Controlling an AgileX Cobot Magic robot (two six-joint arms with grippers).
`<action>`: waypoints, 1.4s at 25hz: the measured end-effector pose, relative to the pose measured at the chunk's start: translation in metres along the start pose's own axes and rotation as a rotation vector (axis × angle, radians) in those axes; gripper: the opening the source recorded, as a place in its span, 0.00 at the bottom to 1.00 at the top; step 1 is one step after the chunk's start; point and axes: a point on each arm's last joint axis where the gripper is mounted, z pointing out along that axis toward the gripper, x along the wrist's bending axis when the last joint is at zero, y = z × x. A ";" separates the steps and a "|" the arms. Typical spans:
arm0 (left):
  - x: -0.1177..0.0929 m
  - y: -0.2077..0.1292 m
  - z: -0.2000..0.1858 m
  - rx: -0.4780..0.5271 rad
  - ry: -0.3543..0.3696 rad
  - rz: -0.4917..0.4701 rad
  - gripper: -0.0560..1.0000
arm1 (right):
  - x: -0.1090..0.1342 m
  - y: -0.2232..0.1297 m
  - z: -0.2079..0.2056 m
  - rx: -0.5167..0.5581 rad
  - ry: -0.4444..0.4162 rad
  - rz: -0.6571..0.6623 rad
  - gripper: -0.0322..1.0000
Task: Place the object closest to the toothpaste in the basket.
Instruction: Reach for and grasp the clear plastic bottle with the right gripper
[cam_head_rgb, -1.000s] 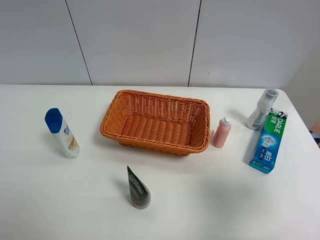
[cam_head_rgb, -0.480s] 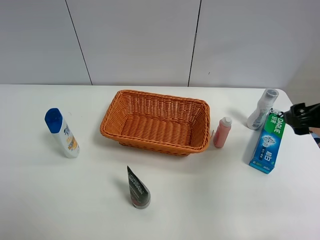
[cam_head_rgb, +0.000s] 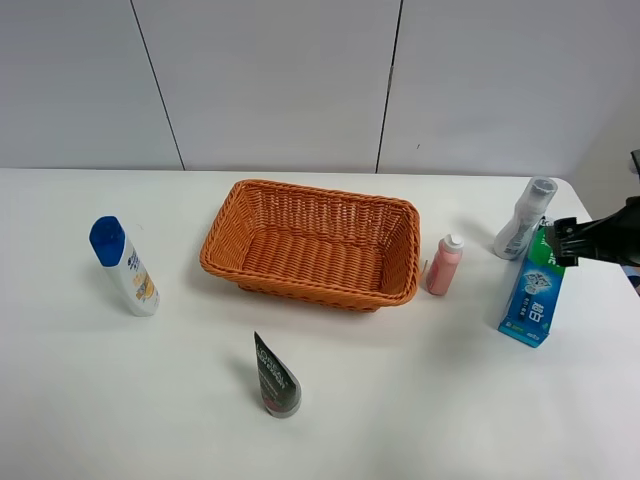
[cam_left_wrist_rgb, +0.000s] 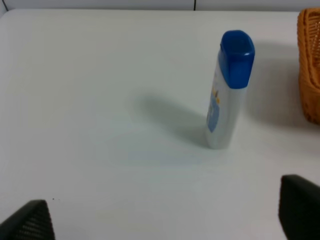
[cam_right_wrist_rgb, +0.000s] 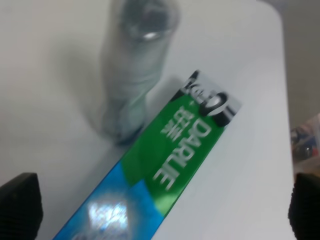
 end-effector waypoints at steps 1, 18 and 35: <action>0.000 0.000 0.000 0.000 0.000 0.000 0.90 | -0.002 -0.002 0.006 -0.005 -0.003 0.009 0.99; 0.000 0.000 0.000 0.000 0.000 0.000 0.90 | 0.013 -0.030 0.093 -0.154 0.081 0.041 0.95; 0.000 0.000 0.000 0.000 0.000 0.000 0.90 | 0.012 -0.021 0.132 -0.197 0.118 0.070 0.45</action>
